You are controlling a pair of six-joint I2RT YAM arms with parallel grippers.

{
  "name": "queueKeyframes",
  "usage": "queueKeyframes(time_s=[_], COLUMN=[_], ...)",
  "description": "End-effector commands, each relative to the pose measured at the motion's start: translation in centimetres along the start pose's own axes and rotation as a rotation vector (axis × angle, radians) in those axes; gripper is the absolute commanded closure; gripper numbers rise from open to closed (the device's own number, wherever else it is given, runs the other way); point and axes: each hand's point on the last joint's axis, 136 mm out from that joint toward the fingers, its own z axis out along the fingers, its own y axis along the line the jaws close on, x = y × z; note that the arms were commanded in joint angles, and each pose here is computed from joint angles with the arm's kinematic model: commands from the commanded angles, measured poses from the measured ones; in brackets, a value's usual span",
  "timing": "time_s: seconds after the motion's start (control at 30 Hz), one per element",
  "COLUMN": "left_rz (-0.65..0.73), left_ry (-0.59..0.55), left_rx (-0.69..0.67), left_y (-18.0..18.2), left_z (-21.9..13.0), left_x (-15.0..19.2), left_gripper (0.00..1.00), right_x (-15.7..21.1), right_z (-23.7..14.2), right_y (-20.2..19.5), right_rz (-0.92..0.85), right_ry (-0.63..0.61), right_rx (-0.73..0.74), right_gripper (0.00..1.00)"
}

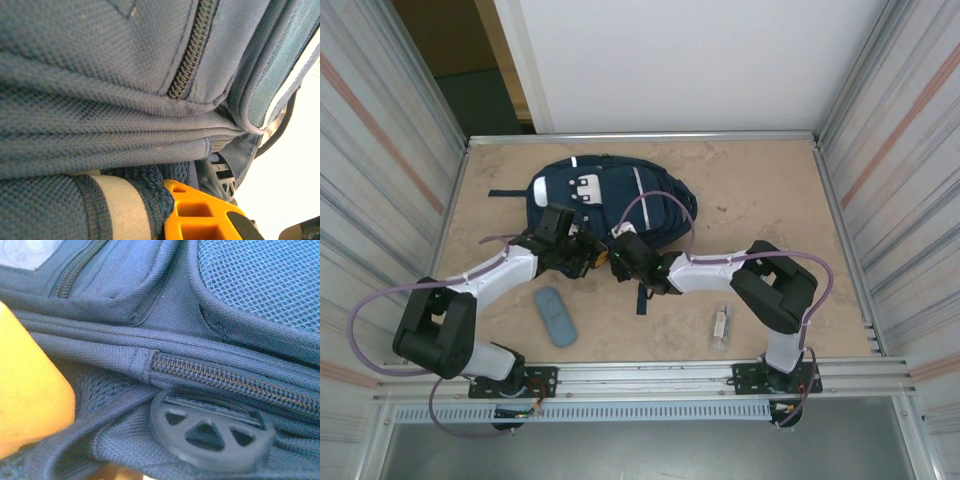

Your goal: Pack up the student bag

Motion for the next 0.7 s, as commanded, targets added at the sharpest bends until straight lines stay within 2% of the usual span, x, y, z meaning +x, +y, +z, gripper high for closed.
queueKeyframes(time_s=[0.0,0.03,0.23,0.4,0.67], left_rz=[0.067,0.068,0.058,0.153,0.142], left_ry=[0.023,0.008,-0.036,-0.108,-0.099], left_rx=[0.058,0.054,0.046,-0.005,-0.021], left_y=[-2.3,-2.2,-1.4,-0.9,1.0], left_z=[-2.0,-2.0,-2.6,-3.3,-2.6], left_x=[1.1,0.7,-1.5,-3.3,-4.9], left_gripper=[0.92,0.92,0.92,0.93,0.93], right_x=[-3.2,-2.8,0.0,1.7,3.4], right_z=[-0.6,-1.0,-3.3,-4.9,-5.3], right_y=[-0.9,-1.3,-3.9,-6.1,-7.9], right_rz=[0.027,0.032,0.026,0.063,0.101], right_ry=[-0.108,-0.105,-0.029,0.027,0.117], right_rx=[0.068,0.074,0.107,0.08,0.024], right_gripper=[0.94,1.0,1.0,1.0,1.0])
